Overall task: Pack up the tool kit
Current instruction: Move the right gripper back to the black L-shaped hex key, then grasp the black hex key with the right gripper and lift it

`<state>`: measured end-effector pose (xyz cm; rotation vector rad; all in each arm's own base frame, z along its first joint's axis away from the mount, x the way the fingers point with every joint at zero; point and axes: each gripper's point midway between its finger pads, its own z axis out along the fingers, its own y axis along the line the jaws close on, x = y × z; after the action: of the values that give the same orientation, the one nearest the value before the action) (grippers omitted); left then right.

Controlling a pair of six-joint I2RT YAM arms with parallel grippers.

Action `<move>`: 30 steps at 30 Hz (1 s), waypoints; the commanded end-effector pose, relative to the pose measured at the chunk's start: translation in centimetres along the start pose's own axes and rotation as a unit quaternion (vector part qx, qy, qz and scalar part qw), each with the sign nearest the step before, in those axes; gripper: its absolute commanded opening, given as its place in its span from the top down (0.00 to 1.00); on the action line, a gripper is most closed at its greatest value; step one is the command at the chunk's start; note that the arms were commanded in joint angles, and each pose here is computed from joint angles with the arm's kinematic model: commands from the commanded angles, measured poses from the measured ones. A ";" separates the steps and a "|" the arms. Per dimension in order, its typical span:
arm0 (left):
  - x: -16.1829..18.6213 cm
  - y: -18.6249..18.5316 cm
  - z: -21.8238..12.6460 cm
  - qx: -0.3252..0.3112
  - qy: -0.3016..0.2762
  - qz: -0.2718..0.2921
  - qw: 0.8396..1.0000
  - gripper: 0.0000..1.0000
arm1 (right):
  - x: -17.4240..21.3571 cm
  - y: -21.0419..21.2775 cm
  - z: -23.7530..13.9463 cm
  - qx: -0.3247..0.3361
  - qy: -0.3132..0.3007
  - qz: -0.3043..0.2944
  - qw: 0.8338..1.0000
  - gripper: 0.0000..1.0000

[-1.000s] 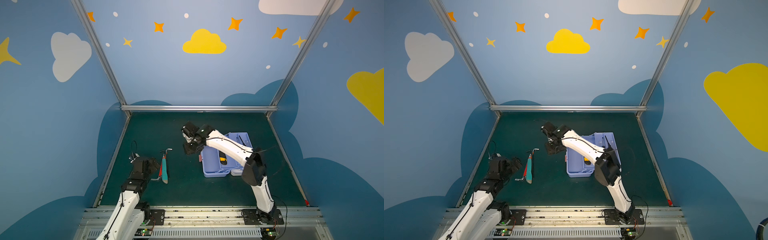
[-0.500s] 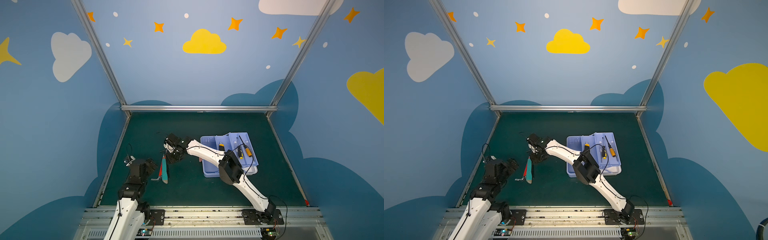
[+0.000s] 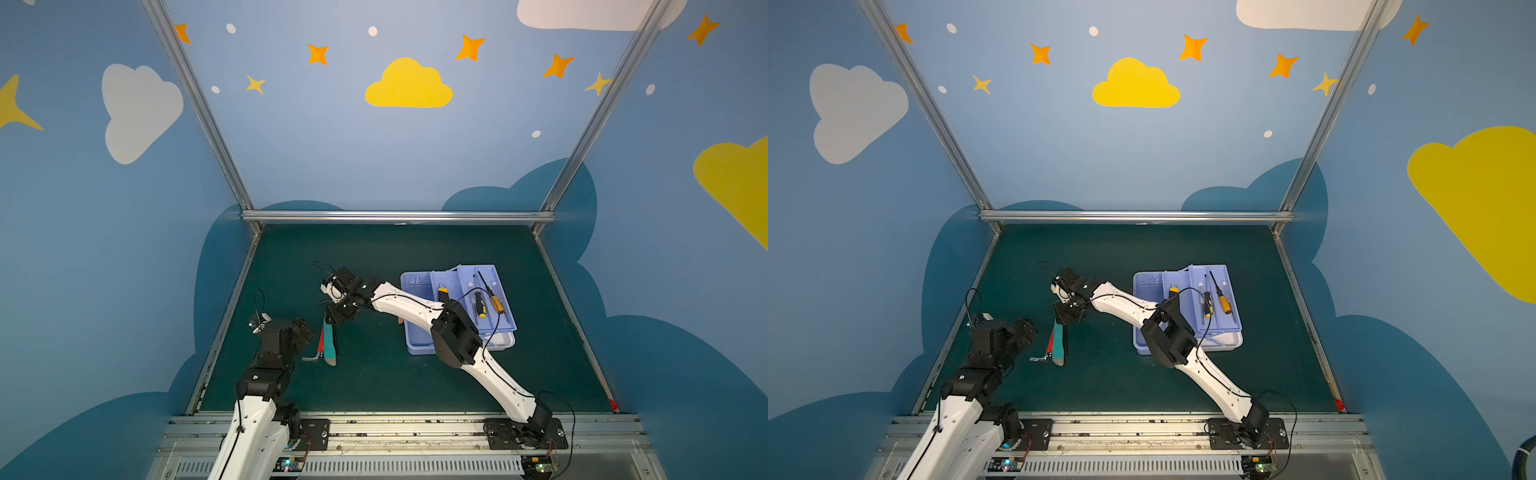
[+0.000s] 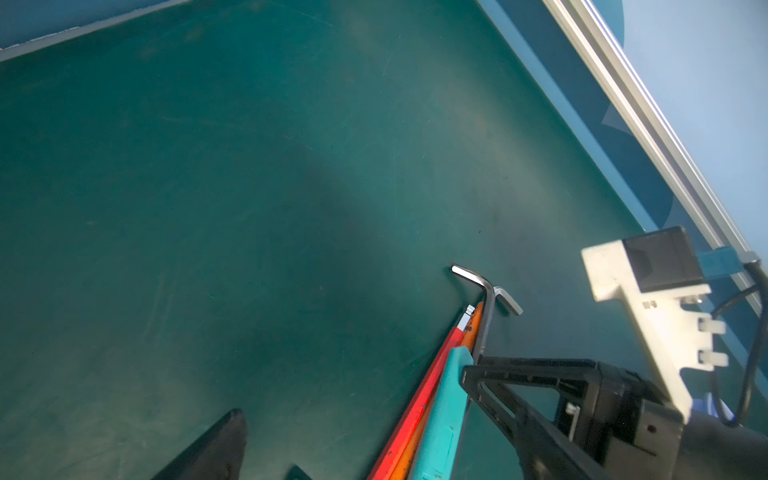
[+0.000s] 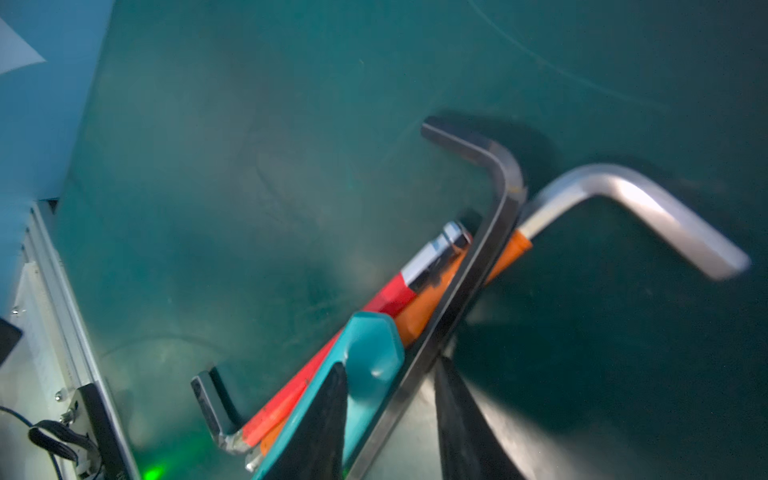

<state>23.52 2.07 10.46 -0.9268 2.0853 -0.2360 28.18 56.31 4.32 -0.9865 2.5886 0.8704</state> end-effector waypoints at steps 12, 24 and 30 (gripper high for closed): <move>0.3 0.3 0.1 -0.003 0.006 0.005 1.000 0.00 | 0.6 -1.7 2.6 -0.009 0.005 0.024 1.000 0.85; 0.3 0.2 -0.1 0.000 0.005 0.005 1.000 0.00 | -1.4 -0.8 -0.2 -0.009 -0.025 0.011 1.000 1.00; 0.3 0.2 -0.1 -0.001 0.005 0.005 1.000 0.00 | -1.8 -0.9 -3.2 0.002 -0.045 0.008 0.999 1.00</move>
<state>23.55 1.84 10.50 -0.9172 2.0902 -0.2507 29.25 56.05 4.26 -0.9225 2.5746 0.9282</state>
